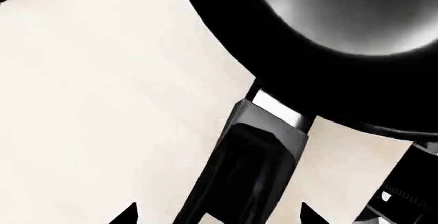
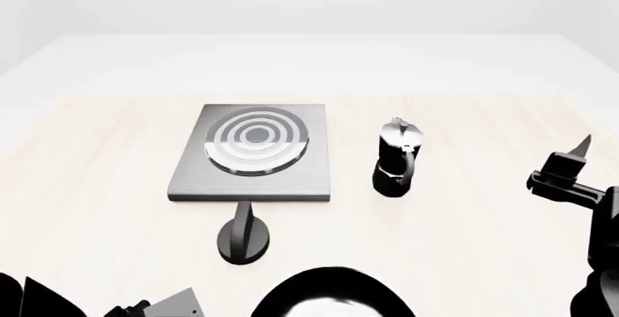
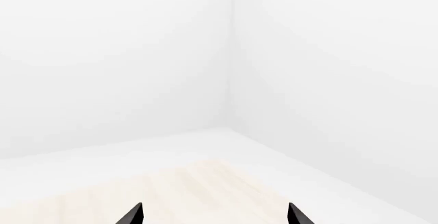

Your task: Turn on the stove and put the frying pan on it.

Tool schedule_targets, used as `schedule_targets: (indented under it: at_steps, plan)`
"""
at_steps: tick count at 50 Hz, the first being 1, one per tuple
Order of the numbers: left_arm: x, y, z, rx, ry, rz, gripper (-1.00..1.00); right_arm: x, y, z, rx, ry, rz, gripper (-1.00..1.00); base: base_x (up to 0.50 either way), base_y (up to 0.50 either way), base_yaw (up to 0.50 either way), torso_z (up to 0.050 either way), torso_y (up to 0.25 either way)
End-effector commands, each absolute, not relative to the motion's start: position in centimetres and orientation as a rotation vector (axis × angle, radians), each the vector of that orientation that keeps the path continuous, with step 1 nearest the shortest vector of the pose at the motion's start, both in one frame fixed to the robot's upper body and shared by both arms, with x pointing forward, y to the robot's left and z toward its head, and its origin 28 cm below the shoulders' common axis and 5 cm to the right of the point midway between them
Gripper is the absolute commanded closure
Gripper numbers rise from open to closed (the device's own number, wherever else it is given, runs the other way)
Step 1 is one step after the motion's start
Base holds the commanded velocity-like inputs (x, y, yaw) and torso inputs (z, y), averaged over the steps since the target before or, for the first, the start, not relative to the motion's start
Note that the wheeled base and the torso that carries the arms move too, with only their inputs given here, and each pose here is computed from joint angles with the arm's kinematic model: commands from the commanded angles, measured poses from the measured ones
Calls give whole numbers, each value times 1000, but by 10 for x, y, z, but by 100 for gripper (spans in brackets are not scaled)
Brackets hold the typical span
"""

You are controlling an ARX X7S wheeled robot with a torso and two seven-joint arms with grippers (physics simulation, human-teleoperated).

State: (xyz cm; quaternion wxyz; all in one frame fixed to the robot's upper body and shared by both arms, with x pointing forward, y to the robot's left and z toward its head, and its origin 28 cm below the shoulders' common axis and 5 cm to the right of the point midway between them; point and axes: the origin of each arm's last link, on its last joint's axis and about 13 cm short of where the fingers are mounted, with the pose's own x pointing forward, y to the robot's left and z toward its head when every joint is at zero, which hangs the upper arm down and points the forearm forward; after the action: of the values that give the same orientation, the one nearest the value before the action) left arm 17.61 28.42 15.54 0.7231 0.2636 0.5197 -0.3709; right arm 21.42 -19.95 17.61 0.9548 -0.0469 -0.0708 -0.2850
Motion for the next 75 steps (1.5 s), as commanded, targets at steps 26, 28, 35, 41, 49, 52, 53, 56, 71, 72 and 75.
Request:
schedule_targets:
  at_steps: [26,28,35,41,49,52,53,56,71,72,75]
  plan:
    - [172,274,217,722,864,-879,100,213,-200,180,-82,-156,-577,-100,0,0,0,0,0]
    - [169,272,225,724,825,-897,100,213,-200,180,-81,-156,-578,-100,0,0,0,0,0]
    - [154,270,254,746,715,-910,100,213,-200,179,-83,-155,-576,-100,0,0,0,0,0]
    - [156,273,259,753,711,-863,100,214,-200,180,-83,-156,-574,-100,0,0,0,0,0]
    - [165,278,278,680,637,-725,100,215,-200,181,-82,-156,-576,-100,0,0,0,0,0]
    - [171,279,290,649,581,-662,100,214,-201,180,-82,-153,-578,-100,0,0,0,0,0]
    - [172,279,292,639,574,-652,100,214,-201,180,-82,-152,-579,-100,0,0,0,0,0]
    - [185,278,305,578,541,-491,100,215,-200,179,-81,-152,-578,-100,0,0,0,0,0]
    - [253,262,350,166,390,-192,100,215,-201,177,-76,-149,-577,-100,0,0,0,0,2]
    - [260,261,356,131,369,-171,100,215,-201,177,-76,-149,-576,-100,0,0,0,0,0]
    - [271,260,364,101,319,-101,100,215,-201,177,-75,-151,-574,-100,0,0,0,0,3]
